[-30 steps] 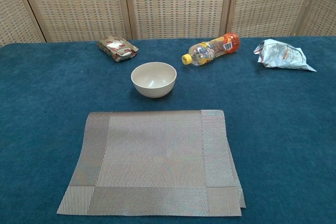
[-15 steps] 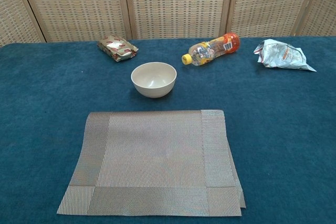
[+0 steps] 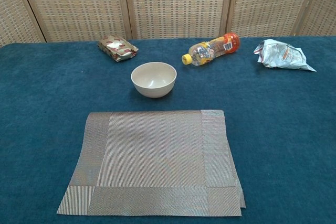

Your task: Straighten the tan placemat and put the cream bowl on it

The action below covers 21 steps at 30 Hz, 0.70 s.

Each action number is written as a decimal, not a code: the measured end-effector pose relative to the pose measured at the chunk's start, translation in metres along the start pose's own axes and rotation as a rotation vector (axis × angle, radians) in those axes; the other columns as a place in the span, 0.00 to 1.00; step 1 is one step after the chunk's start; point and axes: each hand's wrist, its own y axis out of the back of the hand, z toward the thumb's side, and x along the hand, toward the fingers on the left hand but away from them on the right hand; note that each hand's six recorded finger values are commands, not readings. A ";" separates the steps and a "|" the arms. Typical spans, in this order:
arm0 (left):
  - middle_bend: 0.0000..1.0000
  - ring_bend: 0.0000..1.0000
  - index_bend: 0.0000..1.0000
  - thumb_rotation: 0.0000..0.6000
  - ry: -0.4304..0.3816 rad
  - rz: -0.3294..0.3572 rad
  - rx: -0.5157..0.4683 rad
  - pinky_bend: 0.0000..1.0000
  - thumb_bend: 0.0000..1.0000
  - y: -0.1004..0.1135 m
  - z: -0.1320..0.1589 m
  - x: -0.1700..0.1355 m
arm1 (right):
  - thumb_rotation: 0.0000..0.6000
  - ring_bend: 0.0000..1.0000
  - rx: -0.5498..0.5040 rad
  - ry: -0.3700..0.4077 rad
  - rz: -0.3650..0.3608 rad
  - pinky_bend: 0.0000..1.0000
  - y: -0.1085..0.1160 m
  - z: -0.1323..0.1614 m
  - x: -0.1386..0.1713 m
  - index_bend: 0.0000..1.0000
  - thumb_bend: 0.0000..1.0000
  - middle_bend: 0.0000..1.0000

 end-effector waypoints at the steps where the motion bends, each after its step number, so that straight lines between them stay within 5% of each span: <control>1: 0.00 0.00 0.23 1.00 -0.016 -0.006 0.004 0.00 0.07 -0.003 0.005 0.002 | 1.00 0.00 -0.001 -0.001 0.000 0.00 0.000 0.000 0.000 0.00 0.17 0.00; 8: 0.00 0.00 0.23 1.00 -0.118 -0.072 0.009 0.00 0.07 -0.031 0.044 0.010 | 1.00 0.00 -0.012 -0.003 -0.005 0.00 0.003 -0.002 0.000 0.00 0.17 0.00; 21: 0.00 0.00 0.03 1.00 -0.191 -0.160 0.059 0.00 0.08 -0.085 0.078 0.019 | 1.00 0.00 -0.025 -0.004 -0.009 0.00 0.006 -0.003 0.000 0.00 0.17 0.00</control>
